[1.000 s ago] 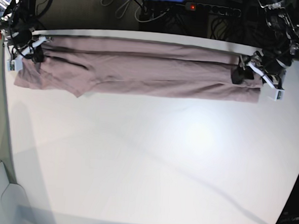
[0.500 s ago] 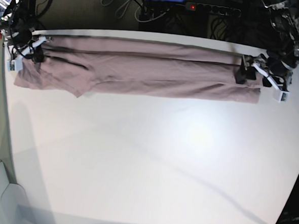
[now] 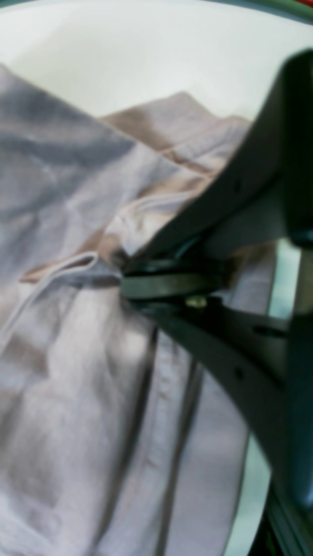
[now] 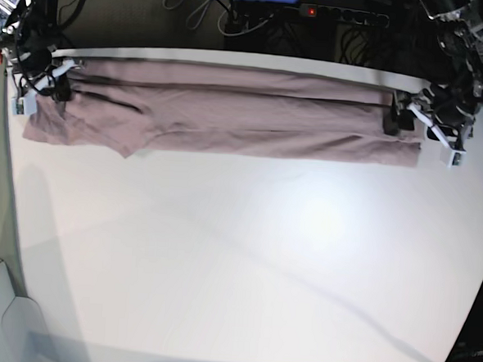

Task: Layout the t-shirt on the table in an organized manner, then fold the t-shirt properly
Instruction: 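Grasp the strip end with the left gripper and lift it, then fold the held strip end with the left gripper toward the right gripper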

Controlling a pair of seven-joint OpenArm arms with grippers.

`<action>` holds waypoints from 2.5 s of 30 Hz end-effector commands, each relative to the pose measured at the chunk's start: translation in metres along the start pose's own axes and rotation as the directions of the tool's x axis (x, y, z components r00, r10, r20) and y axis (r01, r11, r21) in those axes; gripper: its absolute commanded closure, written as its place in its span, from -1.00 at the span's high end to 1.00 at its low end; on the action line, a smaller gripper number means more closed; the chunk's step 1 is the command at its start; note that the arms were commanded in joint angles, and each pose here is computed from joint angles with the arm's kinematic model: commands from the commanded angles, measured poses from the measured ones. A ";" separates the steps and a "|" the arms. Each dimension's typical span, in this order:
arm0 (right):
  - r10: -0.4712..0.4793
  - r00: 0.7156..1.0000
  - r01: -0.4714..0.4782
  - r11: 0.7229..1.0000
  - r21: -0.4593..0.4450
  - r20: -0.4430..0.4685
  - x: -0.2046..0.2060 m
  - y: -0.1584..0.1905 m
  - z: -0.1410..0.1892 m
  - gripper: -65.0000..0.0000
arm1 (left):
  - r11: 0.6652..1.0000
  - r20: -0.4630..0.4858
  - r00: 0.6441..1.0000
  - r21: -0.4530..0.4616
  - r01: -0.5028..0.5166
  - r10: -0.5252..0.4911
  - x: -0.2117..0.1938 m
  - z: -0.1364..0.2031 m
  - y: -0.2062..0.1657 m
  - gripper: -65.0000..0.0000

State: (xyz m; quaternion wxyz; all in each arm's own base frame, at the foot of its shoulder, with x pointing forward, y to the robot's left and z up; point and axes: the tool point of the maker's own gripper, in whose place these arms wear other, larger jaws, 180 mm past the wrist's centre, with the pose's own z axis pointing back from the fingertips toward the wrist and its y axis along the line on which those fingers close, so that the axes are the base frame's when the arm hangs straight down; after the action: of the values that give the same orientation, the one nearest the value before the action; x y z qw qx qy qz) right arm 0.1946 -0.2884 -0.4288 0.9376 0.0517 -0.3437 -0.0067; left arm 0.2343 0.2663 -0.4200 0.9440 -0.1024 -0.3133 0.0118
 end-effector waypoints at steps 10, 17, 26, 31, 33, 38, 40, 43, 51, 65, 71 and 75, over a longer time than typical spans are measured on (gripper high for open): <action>0.023 0.999 -0.024 0.999 -0.024 -0.045 -0.004 -0.006 0.000 -1.00 | 1.000 -0.029 1.000 0.013 -0.003 0.004 -0.003 -0.010 0.005 1.00; 0.025 0.999 -0.026 0.999 -0.025 -0.036 0.001 -0.007 -0.001 -1.00 | 0.999 -0.054 0.998 -0.031 0.027 -0.029 -0.006 -0.018 -0.011 0.67; 0.029 0.999 -0.030 0.999 -0.026 -0.030 0.005 -0.008 -0.002 -1.00 | 0.999 -0.059 0.998 -0.033 0.026 -0.027 -0.007 -0.019 -0.012 -0.63; 0.029 0.999 -0.030 0.999 -0.026 -0.030 0.005 -0.008 -0.002 -1.00 | 0.999 -0.056 0.998 -0.030 0.027 -0.028 -0.006 -0.018 -0.011 -0.95; 0.029 0.999 -0.030 0.999 -0.026 -0.029 0.006 -0.008 -0.002 -1.00 | 0.999 -0.047 0.999 -0.033 0.026 -0.027 -0.004 -0.017 -0.014 -0.92; 0.030 0.999 -0.031 0.999 -0.027 -0.027 0.006 -0.008 -0.002 -1.00 | 0.999 -0.017 0.999 -0.039 0.038 -0.039 0.005 -0.016 -0.023 -0.92; 0.030 0.999 -0.031 0.999 -0.027 -0.027 0.006 -0.008 -0.002 -1.00 | 0.998 0.012 0.999 -0.048 0.038 -0.038 0.011 -0.015 -0.032 -0.92; 0.030 0.999 -0.031 0.999 -0.027 -0.027 0.006 -0.008 -0.002 -1.00 | 0.998 0.085 0.996 -0.040 0.039 -0.036 0.031 -0.008 -0.042 -1.00; 0.030 0.999 -0.031 0.999 -0.027 -0.029 0.006 -0.008 -0.002 -1.00 | 0.999 0.183 0.983 -0.049 0.020 -0.011 0.055 0.001 -0.072 -1.00; 0.032 0.999 -0.033 0.999 -0.027 -0.034 0.005 -0.008 -0.002 -1.00 | 0.881 0.099 0.876 -0.035 -0.471 0.472 0.058 -0.030 -0.152 -1.00; 0.034 0.999 -0.035 0.999 -0.027 -0.032 0.006 -0.008 -0.002 -1.00 | 0.862 0.024 0.862 -0.056 -0.504 0.506 0.050 -0.032 -0.207 -1.00; 0.035 0.999 -0.036 0.999 -0.027 -0.031 0.007 -0.008 -0.002 -1.00 | 0.829 0.062 0.827 -0.048 -0.557 0.559 0.061 -0.018 -0.207 -1.00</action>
State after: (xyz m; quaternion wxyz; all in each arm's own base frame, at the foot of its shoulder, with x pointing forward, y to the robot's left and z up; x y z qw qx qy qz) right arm 0.2049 -0.2901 -0.4260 0.9375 0.0472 -0.3448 -0.0011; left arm 0.2775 0.0635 -0.3671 0.8946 -0.1982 -0.2872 0.2791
